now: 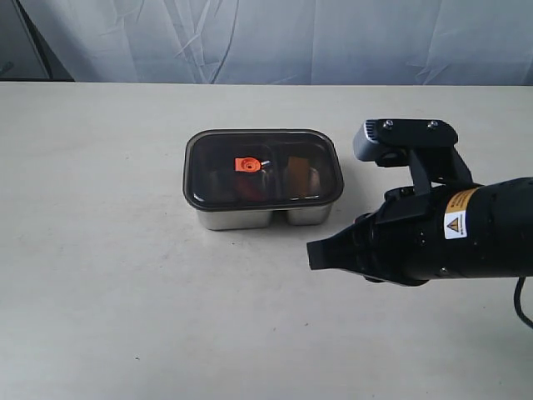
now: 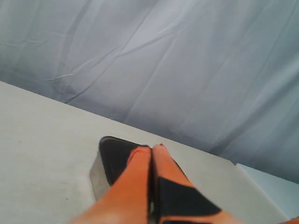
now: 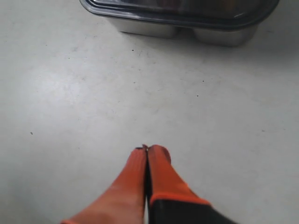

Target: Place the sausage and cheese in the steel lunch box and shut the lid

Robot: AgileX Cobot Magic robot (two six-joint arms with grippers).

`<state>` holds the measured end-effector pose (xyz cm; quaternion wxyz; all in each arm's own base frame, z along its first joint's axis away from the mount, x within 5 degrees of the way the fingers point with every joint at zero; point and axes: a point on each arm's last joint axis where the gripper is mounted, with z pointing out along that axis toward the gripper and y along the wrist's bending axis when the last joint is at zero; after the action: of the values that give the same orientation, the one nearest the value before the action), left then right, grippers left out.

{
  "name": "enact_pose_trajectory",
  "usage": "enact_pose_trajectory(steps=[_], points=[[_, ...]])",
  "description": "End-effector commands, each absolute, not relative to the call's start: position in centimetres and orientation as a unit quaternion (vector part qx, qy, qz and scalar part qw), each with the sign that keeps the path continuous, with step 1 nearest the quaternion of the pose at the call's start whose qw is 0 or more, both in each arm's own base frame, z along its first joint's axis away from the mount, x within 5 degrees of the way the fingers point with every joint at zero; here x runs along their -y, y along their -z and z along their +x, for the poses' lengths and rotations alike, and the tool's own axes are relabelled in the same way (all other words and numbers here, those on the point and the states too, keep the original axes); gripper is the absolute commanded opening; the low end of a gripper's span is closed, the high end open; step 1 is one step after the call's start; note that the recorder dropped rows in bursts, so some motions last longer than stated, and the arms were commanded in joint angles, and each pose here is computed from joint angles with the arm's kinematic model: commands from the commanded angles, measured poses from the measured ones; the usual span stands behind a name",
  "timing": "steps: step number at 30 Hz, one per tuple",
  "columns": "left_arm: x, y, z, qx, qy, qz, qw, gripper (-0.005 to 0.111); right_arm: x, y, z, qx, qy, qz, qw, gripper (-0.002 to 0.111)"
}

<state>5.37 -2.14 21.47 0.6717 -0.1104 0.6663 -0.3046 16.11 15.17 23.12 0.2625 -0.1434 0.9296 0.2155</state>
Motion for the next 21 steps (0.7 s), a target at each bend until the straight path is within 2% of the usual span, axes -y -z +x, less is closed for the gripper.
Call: enact_pose_trajectory(steps=[1,10,14,17,21], points=[[2.7,-21.3,5.1,-0.672,0.315,-0.075,0.666,0.000,-15.2,-23.2,16.0,-0.927,-0.218,-0.146,0.269,-0.001],[2.7,-21.3,5.1,-0.672,0.314,-0.074,0.666,0.000,-15.2,-23.3,16.0,-0.926,-0.219,-0.146,0.270,-0.001],[2.7,-21.3,5.1,-0.672,0.314,-0.073,0.666,0.000,-14.6,-24.7,15.4,-0.915,-0.238,-0.142,0.295,-0.001],[2.7,-21.3,5.1,-0.672,0.314,-0.073,0.666,0.000,-13.3,-27.1,14.4,-0.886,-0.238,-0.177,0.358,-0.001],[2.7,-21.3,5.1,-0.674,0.310,-0.070,0.667,0.000,-10.0,-30.9,12.6,-0.842,-0.271,-0.133,0.447,-0.001]])
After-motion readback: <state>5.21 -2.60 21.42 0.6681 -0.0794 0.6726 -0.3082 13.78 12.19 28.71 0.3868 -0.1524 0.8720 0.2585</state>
